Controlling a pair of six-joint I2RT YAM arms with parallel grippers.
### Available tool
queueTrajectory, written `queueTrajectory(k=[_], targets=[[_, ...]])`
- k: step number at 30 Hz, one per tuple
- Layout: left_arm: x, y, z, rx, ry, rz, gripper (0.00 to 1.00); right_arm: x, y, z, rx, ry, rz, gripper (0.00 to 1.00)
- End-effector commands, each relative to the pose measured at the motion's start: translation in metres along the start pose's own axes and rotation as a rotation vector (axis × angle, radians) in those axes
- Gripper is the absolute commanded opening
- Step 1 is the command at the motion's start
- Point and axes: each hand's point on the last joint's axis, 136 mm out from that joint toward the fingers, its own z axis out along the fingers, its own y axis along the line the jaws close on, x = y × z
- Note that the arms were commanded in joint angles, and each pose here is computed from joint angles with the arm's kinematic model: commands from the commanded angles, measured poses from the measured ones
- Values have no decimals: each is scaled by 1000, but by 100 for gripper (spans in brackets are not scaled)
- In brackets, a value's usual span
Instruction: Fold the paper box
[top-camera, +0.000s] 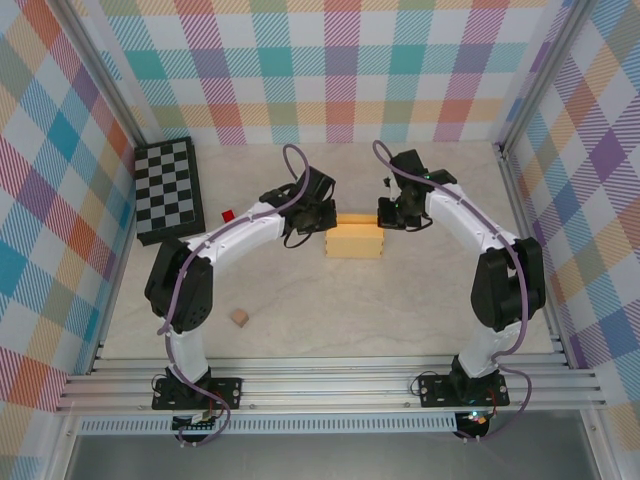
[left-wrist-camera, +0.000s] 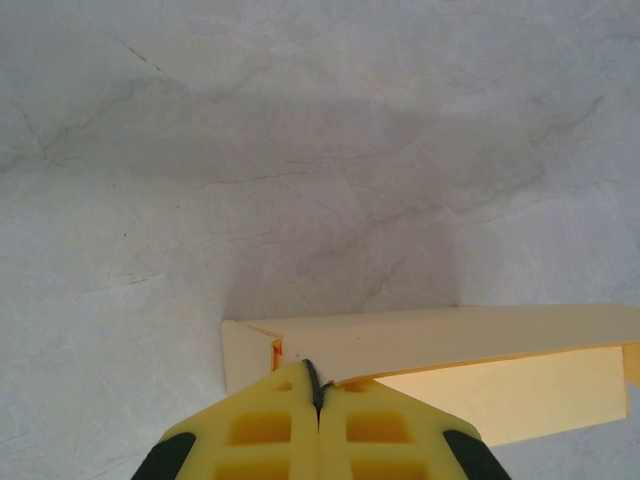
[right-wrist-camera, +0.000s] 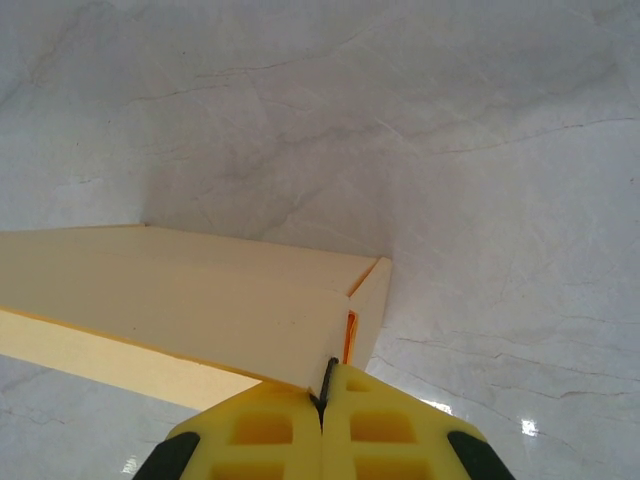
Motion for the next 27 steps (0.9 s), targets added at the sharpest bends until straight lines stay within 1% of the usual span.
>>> queueTrajectory(k=[1, 5, 9, 14, 17, 27], targets=[[30, 14, 6, -51, 78, 65, 0, 15, -7, 7, 31, 47, -25, 0], [34, 17, 4, -62, 81, 145, 0, 18, -9, 8, 35, 46, -36, 0], [38, 18, 1, -51, 76, 158, 0, 19, -9, 8, 32, 48, -38, 0], [47, 23, 2, -41, 60, 130, 0, 20, -9, 10, 29, 27, -32, 0], [54, 27, 5, -35, 40, 91, 0, 21, -8, 11, 25, 10, -34, 0], [67, 48, 9, -94, -2, 11, 0, 32, -15, 14, 67, -24, -36, 0]])
